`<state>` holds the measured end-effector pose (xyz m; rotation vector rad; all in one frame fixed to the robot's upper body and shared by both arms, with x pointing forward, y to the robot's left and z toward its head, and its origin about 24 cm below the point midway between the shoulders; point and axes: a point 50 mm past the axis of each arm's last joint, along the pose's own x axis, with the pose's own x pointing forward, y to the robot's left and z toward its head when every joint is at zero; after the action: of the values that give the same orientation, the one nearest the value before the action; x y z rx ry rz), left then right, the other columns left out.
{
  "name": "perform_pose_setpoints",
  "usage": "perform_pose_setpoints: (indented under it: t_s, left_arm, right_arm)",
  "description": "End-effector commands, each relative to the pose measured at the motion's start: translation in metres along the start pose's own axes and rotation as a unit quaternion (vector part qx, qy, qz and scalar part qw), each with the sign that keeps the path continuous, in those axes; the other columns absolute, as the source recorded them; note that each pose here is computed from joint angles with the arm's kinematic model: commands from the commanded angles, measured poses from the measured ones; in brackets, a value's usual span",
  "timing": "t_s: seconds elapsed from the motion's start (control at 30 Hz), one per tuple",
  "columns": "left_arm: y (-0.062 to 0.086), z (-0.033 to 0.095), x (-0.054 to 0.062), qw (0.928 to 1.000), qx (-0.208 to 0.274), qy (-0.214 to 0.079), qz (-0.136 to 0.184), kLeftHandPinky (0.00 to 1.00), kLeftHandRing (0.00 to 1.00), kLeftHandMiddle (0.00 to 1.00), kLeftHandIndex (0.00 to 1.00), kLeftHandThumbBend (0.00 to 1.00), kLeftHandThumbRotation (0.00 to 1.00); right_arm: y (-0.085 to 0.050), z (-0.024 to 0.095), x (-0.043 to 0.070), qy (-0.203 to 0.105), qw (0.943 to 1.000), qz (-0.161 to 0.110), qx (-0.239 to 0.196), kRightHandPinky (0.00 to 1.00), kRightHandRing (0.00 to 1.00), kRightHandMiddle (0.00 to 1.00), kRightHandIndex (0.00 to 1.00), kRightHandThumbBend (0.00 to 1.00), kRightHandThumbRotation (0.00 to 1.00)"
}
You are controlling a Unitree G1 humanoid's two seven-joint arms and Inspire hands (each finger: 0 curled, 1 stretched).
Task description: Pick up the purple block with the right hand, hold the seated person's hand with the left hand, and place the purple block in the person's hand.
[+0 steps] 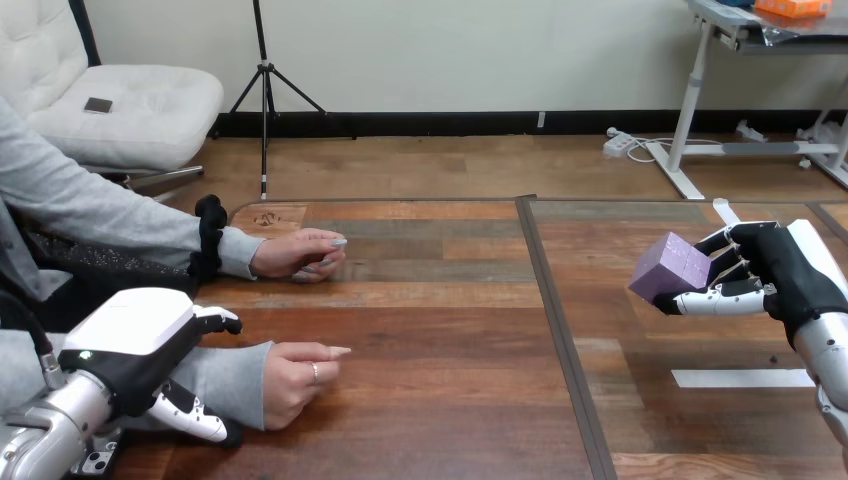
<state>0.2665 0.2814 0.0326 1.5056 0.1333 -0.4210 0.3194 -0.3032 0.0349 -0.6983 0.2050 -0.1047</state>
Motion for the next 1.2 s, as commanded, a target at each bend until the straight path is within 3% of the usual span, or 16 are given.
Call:
perform_pose_setpoints:
  t_s: [0.0,0.63,1.17]
  left_arm:
    - [0.0232,-0.0085,0.0073,0.9991,0.030,0.016,0.024,0.81,0.82,0.83,0.81,1.00,0.35]
    - [0.0195,-0.0131,0.0107,0.9995,-0.006,0.031,-0.002,0.77,0.81,0.81,0.80,1.00,0.26]
    - [0.0160,-0.0073,0.0125,0.9982,-0.060,0.001,-0.005,0.62,0.73,0.77,0.76,1.00,0.13]
  right_arm:
    - [-0.0140,0.0259,0.0092,-0.052,0.9982,-0.030,0.002,0.35,0.39,0.44,0.45,0.85,0.00]
    - [-0.0138,0.0254,0.0096,-0.048,0.9984,-0.032,0.003,0.37,0.41,0.44,0.45,0.86,0.00]
    - [-0.0130,0.0254,0.0099,-0.047,0.9984,-0.031,0.003,0.38,0.41,0.45,0.45,0.86,0.00]
